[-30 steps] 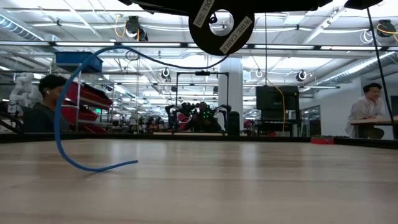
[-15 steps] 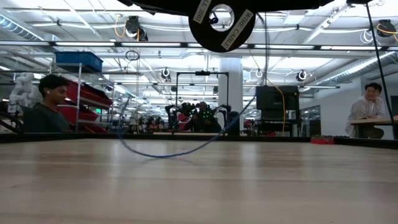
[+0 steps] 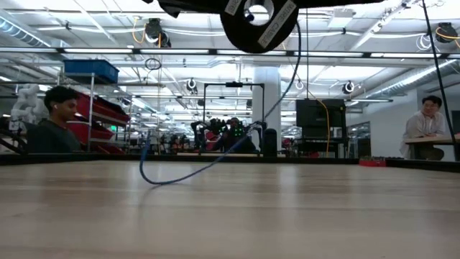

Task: Coil cords
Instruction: Uncoil the blue wire from the spool

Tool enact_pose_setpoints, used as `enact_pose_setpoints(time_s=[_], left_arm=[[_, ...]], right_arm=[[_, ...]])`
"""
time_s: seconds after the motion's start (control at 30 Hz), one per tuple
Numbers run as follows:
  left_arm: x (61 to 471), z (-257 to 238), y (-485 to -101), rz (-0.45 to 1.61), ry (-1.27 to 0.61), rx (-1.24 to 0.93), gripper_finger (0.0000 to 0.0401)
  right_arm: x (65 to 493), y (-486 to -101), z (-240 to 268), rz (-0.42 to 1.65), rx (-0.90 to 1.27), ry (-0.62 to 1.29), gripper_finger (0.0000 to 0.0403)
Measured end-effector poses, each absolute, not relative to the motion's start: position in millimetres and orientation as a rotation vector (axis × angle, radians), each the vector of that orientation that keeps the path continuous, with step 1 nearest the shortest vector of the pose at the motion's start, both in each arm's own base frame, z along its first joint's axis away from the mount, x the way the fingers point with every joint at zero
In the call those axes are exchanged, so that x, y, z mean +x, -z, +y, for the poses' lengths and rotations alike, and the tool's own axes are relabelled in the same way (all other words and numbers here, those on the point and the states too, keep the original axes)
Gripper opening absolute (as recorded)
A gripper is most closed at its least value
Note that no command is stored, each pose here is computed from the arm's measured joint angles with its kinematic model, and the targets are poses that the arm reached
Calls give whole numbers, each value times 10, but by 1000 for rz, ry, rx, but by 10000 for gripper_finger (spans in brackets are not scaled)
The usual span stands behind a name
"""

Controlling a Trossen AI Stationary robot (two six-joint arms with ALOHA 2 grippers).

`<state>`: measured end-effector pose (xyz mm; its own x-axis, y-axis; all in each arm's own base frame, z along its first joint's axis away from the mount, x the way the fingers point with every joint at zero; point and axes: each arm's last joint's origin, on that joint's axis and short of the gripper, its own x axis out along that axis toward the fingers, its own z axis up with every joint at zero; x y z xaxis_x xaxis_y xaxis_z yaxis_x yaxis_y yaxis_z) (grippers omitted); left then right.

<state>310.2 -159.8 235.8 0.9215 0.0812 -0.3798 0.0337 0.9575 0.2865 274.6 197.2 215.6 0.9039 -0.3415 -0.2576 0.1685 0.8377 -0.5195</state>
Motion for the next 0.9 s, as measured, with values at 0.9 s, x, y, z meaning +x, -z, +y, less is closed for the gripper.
enact_pose_setpoints(time_s=[0.9], left_arm=[[2973,-1626,-2676,276,-3,236,1]], right_arm=[[2673,-1882,2234,293,-66,307,153]])
